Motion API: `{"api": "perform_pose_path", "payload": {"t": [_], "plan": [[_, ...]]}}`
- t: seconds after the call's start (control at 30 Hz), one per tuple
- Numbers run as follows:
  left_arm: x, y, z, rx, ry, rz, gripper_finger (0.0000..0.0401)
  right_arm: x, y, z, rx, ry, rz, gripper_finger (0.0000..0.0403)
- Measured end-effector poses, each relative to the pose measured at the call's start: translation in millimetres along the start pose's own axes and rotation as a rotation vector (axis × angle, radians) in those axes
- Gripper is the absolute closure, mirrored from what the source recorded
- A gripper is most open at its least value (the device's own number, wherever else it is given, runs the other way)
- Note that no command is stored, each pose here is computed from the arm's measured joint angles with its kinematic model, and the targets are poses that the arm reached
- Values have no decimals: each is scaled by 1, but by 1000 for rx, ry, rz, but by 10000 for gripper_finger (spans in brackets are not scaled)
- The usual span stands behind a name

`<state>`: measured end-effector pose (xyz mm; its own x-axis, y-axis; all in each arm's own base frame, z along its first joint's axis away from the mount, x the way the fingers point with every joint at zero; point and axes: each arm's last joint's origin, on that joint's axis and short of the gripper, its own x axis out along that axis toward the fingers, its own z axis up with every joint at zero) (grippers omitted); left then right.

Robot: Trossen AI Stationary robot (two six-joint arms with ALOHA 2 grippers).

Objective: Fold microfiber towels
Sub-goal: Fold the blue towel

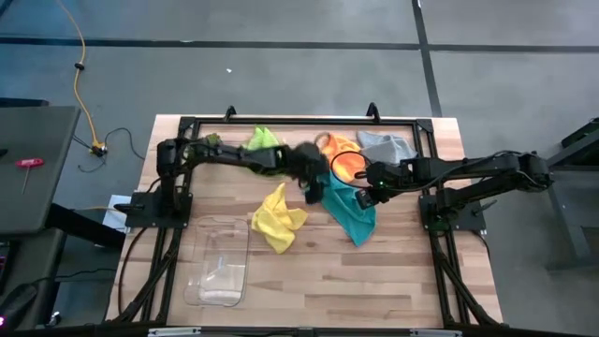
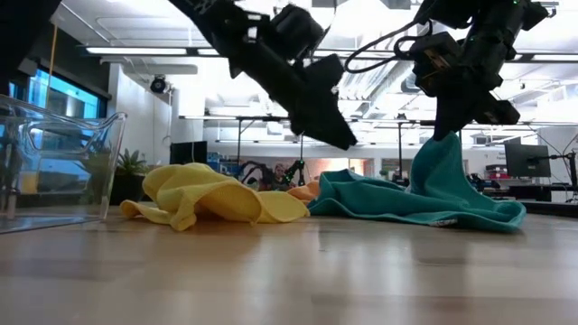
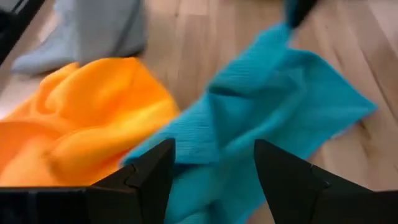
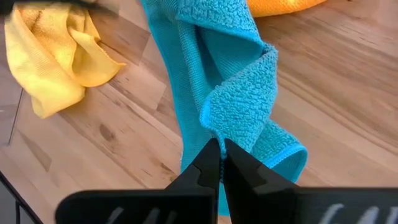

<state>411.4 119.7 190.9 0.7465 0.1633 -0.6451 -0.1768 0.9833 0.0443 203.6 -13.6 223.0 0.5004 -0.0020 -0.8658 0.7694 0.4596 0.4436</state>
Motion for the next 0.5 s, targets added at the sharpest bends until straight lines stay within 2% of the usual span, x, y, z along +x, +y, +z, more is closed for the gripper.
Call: {"api": "perform_pose_path", "payload": {"t": [0.13,0.2,0.3,0.4,0.5], "plan": [[15,-25,-9,100,46,24,192,0,0,0,-1,0,0,403],[20,-34,-15,182,82,81,192,0,0,0,-1,0,0,403],[24,-40,-17,225,97,150,192,0,0,0,-2,0,0,403],[24,-35,-16,170,91,179,192,0,0,0,-3,0,0,403],[24,-22,-19,54,98,165,192,0,0,0,-3,0,0,403]]}}
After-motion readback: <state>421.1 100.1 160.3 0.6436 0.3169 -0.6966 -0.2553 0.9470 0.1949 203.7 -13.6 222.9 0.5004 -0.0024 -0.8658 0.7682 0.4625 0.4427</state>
